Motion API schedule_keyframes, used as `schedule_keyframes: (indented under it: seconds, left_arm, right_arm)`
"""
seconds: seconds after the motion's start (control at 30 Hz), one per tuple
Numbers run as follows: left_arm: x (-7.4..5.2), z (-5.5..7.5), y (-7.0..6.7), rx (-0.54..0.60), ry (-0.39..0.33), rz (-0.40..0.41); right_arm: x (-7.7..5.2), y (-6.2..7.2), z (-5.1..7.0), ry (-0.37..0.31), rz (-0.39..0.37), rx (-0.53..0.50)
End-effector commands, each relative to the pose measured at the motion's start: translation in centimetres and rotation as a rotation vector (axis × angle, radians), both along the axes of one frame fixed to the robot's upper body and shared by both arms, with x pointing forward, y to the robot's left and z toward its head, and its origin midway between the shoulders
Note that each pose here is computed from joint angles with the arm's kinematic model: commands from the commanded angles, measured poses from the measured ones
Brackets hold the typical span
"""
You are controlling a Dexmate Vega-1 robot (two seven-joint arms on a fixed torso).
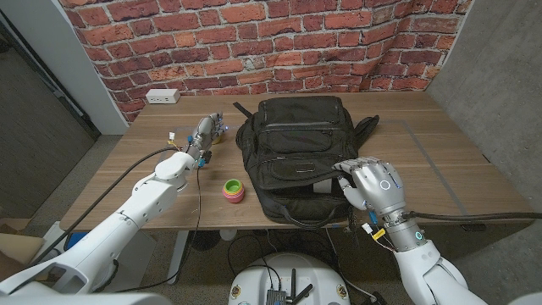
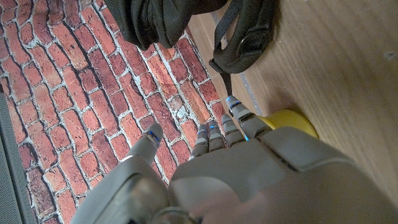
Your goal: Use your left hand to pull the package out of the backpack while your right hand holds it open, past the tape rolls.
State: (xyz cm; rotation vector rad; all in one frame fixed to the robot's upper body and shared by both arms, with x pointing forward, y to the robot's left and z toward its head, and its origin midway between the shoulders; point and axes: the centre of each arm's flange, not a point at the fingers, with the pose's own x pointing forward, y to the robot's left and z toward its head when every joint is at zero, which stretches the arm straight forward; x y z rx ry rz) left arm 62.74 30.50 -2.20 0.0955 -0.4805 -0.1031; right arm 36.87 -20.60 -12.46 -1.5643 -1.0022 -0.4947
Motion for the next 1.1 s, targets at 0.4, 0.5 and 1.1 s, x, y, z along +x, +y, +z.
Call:
schedule_keyframes:
  seconds: [0.4,0.5,1.1]
  left_arm:
    - [-0.6,0.4,-0.2,0.007,-0.016,0.001]
    - [-0.6,0.4,-0.2,0.009,-0.013,0.004]
    - [-0.7,0.4,-1.1,0.021,-0.023,0.013]
  right_arm:
    - [0.4,-0.5,3.5,0.048,0.065,0.085]
    - [0.4,-0.7,3.9,0.056,0.073,0.097]
    - [0.9,-1.9,6.4,0.145,0.134,0.244]
